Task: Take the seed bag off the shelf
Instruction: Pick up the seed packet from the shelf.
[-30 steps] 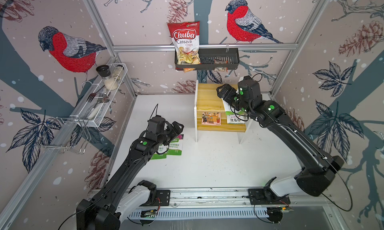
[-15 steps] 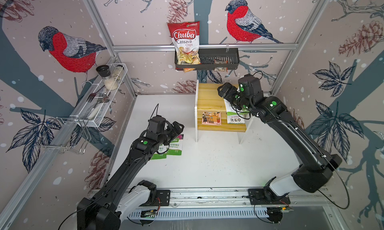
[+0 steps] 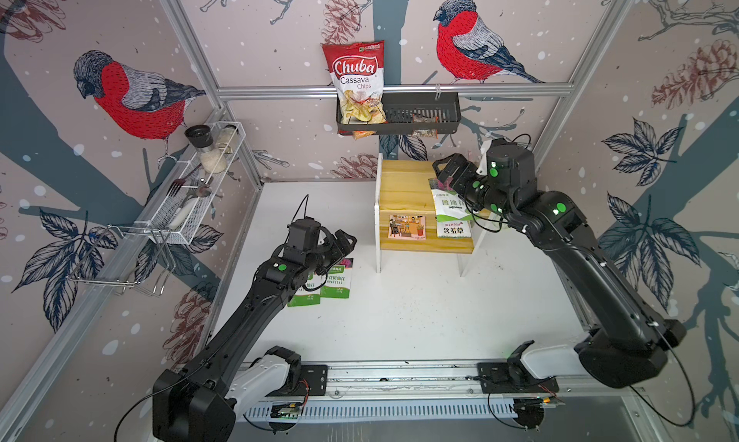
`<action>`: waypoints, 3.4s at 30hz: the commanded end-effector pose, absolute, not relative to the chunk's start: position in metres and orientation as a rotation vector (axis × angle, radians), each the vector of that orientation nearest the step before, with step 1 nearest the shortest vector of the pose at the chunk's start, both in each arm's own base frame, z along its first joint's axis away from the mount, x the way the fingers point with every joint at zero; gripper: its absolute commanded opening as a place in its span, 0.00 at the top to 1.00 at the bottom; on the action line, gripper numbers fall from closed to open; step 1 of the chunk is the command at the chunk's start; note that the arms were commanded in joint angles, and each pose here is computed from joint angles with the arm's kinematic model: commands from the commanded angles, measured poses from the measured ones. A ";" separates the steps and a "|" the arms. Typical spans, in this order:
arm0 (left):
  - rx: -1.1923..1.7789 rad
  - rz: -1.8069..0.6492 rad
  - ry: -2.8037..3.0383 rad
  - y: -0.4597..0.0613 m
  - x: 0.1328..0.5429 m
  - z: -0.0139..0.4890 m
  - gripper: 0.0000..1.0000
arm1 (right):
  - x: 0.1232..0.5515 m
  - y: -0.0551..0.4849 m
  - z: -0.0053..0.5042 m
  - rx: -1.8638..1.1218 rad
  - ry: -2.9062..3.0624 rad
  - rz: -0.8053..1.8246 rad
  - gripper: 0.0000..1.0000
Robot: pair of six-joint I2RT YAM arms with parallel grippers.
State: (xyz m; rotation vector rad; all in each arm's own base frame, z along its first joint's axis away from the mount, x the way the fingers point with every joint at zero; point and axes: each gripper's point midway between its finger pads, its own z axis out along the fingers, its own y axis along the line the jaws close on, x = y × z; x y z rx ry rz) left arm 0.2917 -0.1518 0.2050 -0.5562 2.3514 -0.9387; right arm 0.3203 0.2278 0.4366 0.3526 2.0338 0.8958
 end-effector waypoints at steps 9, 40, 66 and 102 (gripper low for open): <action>-0.498 -0.953 2.362 -0.157 0.293 0.207 0.11 | 0.238 0.174 0.415 0.564 2.014 0.955 0.00; -0.523 -0.941 2.382 -0.151 0.287 0.194 0.11 | 0.301 0.188 0.353 0.677 1.979 0.984 0.08; -0.539 -0.958 2.382 -0.149 0.283 0.189 0.11 | 0.294 0.209 0.336 0.677 2.048 1.038 0.32; -0.537 -0.963 2.395 -0.151 0.286 0.184 0.11 | 0.285 0.219 0.366 0.628 1.999 1.207 0.63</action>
